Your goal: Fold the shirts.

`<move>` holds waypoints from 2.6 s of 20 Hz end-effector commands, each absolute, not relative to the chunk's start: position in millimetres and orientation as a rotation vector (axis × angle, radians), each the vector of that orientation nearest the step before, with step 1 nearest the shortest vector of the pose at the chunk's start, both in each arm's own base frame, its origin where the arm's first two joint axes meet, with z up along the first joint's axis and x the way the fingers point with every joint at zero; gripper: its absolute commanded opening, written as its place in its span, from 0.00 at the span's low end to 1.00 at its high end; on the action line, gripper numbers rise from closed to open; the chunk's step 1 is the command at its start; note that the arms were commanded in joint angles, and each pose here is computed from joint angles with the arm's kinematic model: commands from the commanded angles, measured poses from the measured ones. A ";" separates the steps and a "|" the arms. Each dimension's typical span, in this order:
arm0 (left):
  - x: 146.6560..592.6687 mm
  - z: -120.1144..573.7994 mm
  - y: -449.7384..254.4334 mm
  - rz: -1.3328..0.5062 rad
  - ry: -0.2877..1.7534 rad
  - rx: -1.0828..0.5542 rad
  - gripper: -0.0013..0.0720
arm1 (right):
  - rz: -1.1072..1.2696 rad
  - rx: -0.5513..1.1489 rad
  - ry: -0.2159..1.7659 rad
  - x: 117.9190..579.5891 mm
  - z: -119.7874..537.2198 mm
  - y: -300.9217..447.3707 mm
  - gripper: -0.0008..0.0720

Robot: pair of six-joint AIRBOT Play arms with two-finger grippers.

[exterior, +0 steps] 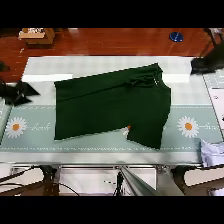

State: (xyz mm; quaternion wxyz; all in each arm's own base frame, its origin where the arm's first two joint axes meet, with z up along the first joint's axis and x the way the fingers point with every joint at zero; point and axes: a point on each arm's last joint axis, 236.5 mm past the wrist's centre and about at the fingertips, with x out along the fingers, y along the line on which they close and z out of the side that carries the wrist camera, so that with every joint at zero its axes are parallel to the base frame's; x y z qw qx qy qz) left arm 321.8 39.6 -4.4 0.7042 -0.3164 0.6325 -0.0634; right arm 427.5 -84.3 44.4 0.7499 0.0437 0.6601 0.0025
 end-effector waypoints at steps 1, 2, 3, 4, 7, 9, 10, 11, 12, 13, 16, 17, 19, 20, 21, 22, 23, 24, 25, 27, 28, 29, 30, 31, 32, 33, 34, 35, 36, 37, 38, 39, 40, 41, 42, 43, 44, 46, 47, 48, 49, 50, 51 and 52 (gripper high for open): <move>244.0 -45.9 7.5 -0.185 1.569 -0.829 0.86 | 0.111 0.386 1.574 373.3 1.6 -83.5 0.58; 229.9 -56.5 -1.9 -0.192 1.610 -0.859 0.86 | 0.168 0.473 1.583 363.4 -6.8 -74.8 0.61; 220.6 -65.2 -9.2 -0.204 1.628 -0.877 0.86 | 0.221 0.545 1.573 356.1 -11.4 -67.1 0.61; 215.7 -71.6 -12.3 -0.201 1.634 -0.883 0.86 | 0.248 0.580 1.550 352.5 -13.8 -63.9 0.61; 208.4 -84.6 -16.2 -0.190 1.643 -0.889 0.86 | 0.205 0.583 1.465 351.6 -16.5 -74.7 0.60; 207.5 -89.4 -17.7 -0.182 1.648 -0.893 0.86 | 0.178 0.558 1.412 356.3 -11.9 -80.9 0.60; 206.7 -91.1 -19.7 -0.188 1.658 -0.891 0.86 | 0.178 0.549 1.399 357.5 -8.9 -81.4 0.60; 206.1 -93.0 -21.3 -0.192 1.668 -0.886 0.86 | 0.178 0.547 1.392 358.2 -6.6 -81.1 0.60; 205.9 -94.9 -23.0 -0.195 1.675 -0.881 0.86 | 0.178 0.546 1.392 357.7 -5.9 -81.1 0.60; 206.5 -97.0 -24.8 -0.198 1.680 -0.872 0.86 | 0.179 0.547 1.394 357.2 -5.9 -80.7 0.60; 211.7 -103.2 -28.0 -0.196 1.674 -0.835 0.86 | 0.190 0.556 1.395 356.8 -4.6 -77.8 0.60; 214.8 -105.4 -29.4 -0.180 1.671 -0.828 0.85 | 0.192 0.557 1.399 356.0 -4.5 -77.3 0.60; 220.6 -109.6 -34.5 -0.166 1.664 -0.798 0.85 | 0.196 0.559 1.405 354.5 -4.3 -76.3 0.60; 223.0 -111.0 -38.8 -0.174 1.662 -0.785 0.84 | 0.199 0.560 1.409 353.7 -4.1 -75.8 0.60; 224.4 -113.2 -44.2 -0.178 1.667 -0.780 0.84 | 0.201 0.561 1.411 352.9 -3.6 -75.2 0.60; 225.6 -116.3 -48.5 -0.172 1.675 -0.782 0.84 | 0.200 0.559 1.407 353.1 -2.3 -75.2 0.60; 226.7 -119.6 -54.1 -0.170 1.685 -0.790 0.84 | 0.199 0.556 1.397 353.7 0.8 -75.1 0.60; 227.4 -121.9 -60.0 -0.179 1.694 -0.802 0.59 | 0.200 0.555 1.383 354.9 5.4 -74.1 0.60; 226.5 -123.5 -65.3 -0.190 1.707 -0.812 0.08 | 0.204 0.556 1.369 355.8 10.2 -72.7 0.60; 224.6 -124.2 -68.5 -0.210 1.716 -0.796 0.05 | 0.191 0.539 1.359 354.9 14.6 -75.0 0.60; 222.9 -123.0 -69.1 -0.218 1.723 -0.796 0.05 | 0.177 0.529 1.370 351.7 12.0 -79.1 0.61; 220.3 -121.9 -69.9 -0.229 1.733 -0.793 0.05 | 0.171 0.550 1.377 347.8 7.4 -80.4 0.65; 218.0 -120.6 -71.2 -0.250 1.739 -0.785 0.05 | 0.170 0.591 1.389 341.1 0.6 -79.9 0.67; 216.6 -119.8 -71.9 -0.262 1.743 -0.780 0.05 | 0.172 0.649 1.405 332.4 -8.3 -76.9 0.67; 216.7 -119.8 -71.9 -0.262 1.743 -0.779 0.05 | 0.180 0.710 1.416 325.3 -16.4 -71.0 0.67; 216.9 -119.9 -71.8 -0.261 1.742 -0.779 0.05 | 0.193 0.765 1.423 319.4 -24.5 -62.9 0.67; 217.1 -120.0 -71.7 -0.268 1.739 -0.773 0.05 | 0.202 0.799 1.427 315.8 -32.5 -55.3 0.67; 217.1 -120.0 -71.7 -0.273 1.737 -0.768 0.05 | 0.211 0.822 1.419 316.4 -38.4 -47.3 0.67; 217.1 -119.9 -71.7 -0.274 1.737 -0.769 0.05 | 0.212 0.841 1.410 318.5 -44.5 -39.6 0.67; 217.1 -119.9 -71.7 -0.274 1.737 -0.769 0.05 | 0.211 0.845 1.404 320.8 -50.1 -32.9 0.67; 217.1 -119.9 -71.7 -0.274 1.737 -0.769 0.05 | 0.209 0.838 1.406 321.9 -56.3 -26.3 0.67; 217.1 -119.9 -71.7 -0.274 1.737 -0.769 0.05 | 0.208 0.820 1.410 322.8 -62.9 -19.0 0.67; 217.1 -119.9 -71.7 -0.274 1.737 -0.769 0.05 | 0.208 0.800 1.412 324.5 -68.9 -11.5 0.67; 217.1 -119.9 -71.7 -0.274 1.737 -0.768 0.05 | 0.205 0.778 1.407 327.5 -74.4 -5.5 0.67; 217.1 -119.9 -71.7 -0.274 1.737 -0.768 0.05 | 0.199 0.756 1.399 331.3 -79.0 -0.8 0.67; 217.1 -119.9 -71.7 -0.274 1.737 -0.768 0.05 | 0.189 0.741 1.392 335.3 -81.9 2.8 0.66; 217.1 -119.9 -71.7 -0.274 1.737 -0.768 0.05 | 0.181 0.732 1.393 337.4 -84.2 5.2 0.66; 217.0 -119.9 -71.7 -0.281 1.736 -0.763 0.05 | 0.164 0.745 1.397 340.2 -88.4 8.1 0.66; 217.1 -119.9 -71.7 -0.281 1.735 -0.762 0.05 | 0.158 0.755 1.404 339.8 -90.7 8.2 0.66; 217.1 -119.8 -71.7 -0.281 1.735 -0.762 0.05 | 0.150 0.766 1.416 338.5 -93.6 8.4 0.66; 217.1 -119.8 -71.7 -0.281 1.735 -0.762 0.05 | 0.148 0.777 1.428 336.9 -95.7 9.6 0.66; 217.3 -119.8 -71.7 -0.283 1.734 -0.760 0.05 | 0.150 0.785 1.443 334.7 -98.1 11.1 0.66; 217.4 -119.8 -71.7 -0.284 1.733 -0.760 0.05 | 0.151 0.794 1.455 332.8 -100.1 12.2 0.66; 218.1 -119.5 -71.5 -0.284 1.732 -0.759 0.05 | 0.152 0.798 1.464 331.9 -102.1 13.6 0.66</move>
